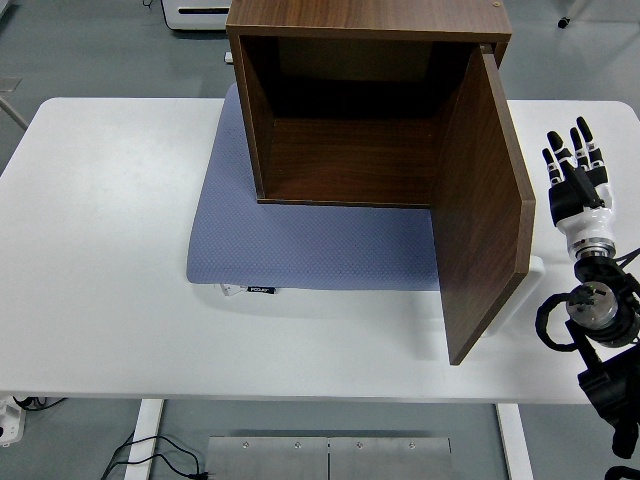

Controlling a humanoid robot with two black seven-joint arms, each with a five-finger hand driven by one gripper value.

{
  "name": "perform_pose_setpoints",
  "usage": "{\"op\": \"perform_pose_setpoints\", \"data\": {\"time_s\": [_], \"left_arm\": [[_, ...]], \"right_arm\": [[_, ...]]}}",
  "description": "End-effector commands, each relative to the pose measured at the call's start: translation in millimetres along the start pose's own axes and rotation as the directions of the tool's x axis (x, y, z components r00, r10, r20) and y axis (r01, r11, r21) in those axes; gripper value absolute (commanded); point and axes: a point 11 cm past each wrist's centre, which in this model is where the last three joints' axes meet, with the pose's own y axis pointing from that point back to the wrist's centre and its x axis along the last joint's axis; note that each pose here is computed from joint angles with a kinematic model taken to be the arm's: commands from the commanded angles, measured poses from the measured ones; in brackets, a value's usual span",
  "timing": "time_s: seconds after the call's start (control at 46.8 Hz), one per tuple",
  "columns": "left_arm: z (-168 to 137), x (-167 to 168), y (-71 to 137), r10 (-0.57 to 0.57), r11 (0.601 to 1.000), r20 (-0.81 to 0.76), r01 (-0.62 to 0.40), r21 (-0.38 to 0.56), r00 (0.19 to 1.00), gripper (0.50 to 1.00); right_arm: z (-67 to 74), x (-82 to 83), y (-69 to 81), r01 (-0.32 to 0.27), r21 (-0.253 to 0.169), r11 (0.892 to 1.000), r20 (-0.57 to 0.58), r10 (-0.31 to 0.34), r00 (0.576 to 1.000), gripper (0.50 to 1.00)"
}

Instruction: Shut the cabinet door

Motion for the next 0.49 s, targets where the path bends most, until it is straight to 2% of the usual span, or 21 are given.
{"op": "perform_pose_setpoints", "data": {"time_s": [0.0, 0.47], "left_arm": [[0.0, 0.0, 0.0, 0.0, 1.0, 0.001, 0.0, 0.0, 1.0, 1.0], [-5.5, 0.6, 0.2, 0.002, 1.0, -0.001, -0.002, 0.009, 1.0, 1.0]], "right_arm": [[0.0, 0.0, 0.0, 0.0, 0.0, 1.0, 0.0, 0.0, 1.0, 1.0], [-1.7, -2.1, -2.0, 0.005, 0.004, 1.0, 0.0, -0.005, 1.0, 1.0]]}}
